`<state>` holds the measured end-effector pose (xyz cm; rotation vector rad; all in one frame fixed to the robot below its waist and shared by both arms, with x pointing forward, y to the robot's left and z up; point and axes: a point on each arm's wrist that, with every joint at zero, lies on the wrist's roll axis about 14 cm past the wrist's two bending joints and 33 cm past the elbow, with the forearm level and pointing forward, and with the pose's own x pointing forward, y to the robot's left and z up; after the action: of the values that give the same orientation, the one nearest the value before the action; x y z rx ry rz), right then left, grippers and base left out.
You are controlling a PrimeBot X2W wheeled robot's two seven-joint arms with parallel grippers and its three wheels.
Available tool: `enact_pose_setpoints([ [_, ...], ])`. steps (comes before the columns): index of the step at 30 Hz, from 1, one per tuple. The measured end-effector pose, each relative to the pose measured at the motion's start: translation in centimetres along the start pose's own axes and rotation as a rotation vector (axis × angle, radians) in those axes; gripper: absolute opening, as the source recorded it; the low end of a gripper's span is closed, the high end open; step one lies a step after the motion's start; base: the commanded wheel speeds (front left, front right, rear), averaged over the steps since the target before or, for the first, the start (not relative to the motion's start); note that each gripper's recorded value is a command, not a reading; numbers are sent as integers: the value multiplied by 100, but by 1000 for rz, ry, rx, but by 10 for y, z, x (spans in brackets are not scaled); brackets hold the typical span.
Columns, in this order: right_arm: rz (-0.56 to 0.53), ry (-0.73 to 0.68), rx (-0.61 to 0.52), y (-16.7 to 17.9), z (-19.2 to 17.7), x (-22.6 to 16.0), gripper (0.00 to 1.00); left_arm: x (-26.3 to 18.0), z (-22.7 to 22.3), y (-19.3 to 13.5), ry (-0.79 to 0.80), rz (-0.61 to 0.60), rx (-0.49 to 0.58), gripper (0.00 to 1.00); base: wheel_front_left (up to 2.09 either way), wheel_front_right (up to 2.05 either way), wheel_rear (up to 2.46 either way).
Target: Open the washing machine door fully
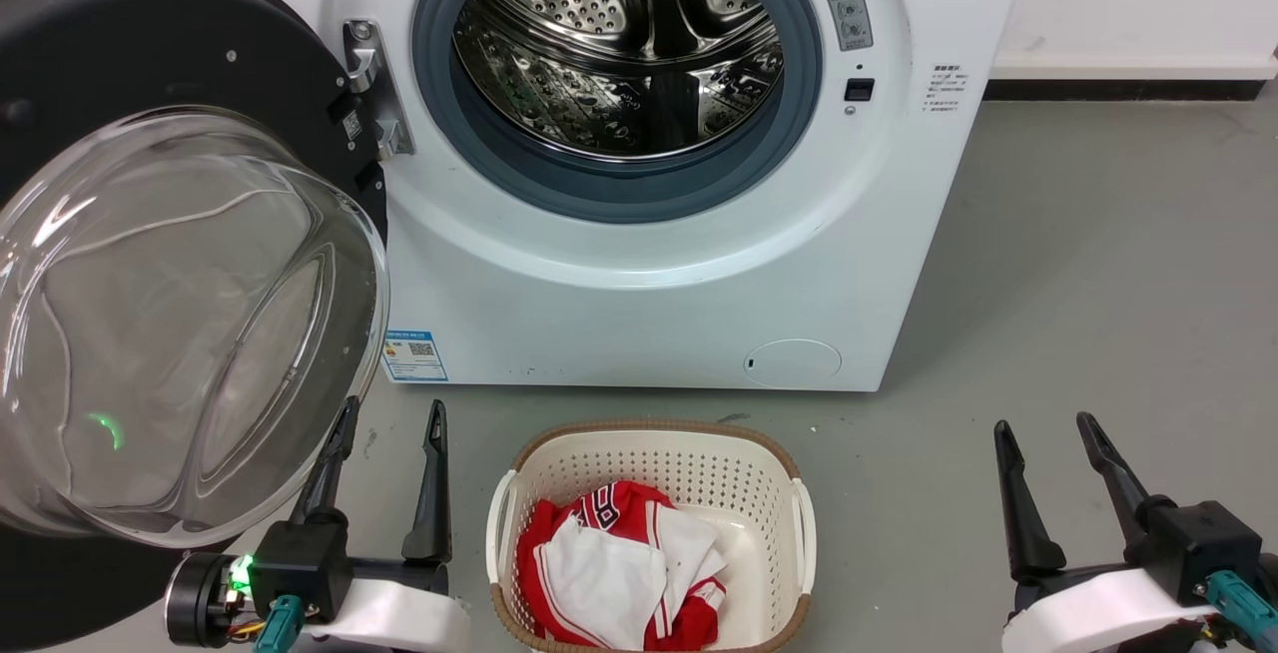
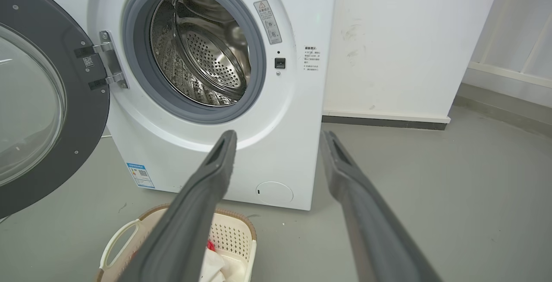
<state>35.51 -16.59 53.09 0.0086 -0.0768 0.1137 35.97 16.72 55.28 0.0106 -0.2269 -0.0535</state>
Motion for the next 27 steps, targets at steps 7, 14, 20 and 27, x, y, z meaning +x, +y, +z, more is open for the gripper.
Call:
enact_pose_setpoints([
  [7,-3,4,4,-1,-2,-1,100,1,0,1,0,2,1,100,0,0,0],
  [14,-3,5,9,-1,-3,0,100,1,-2,2,6,6,1,100,0,0,0],
  [20,-2,6,10,0,-4,0,100,0,-4,4,11,11,3,100,0,0,0],
  [27,-4,44,17,0,-16,-4,0,-6,-16,4,55,12,-2,0,0,0,0],
])
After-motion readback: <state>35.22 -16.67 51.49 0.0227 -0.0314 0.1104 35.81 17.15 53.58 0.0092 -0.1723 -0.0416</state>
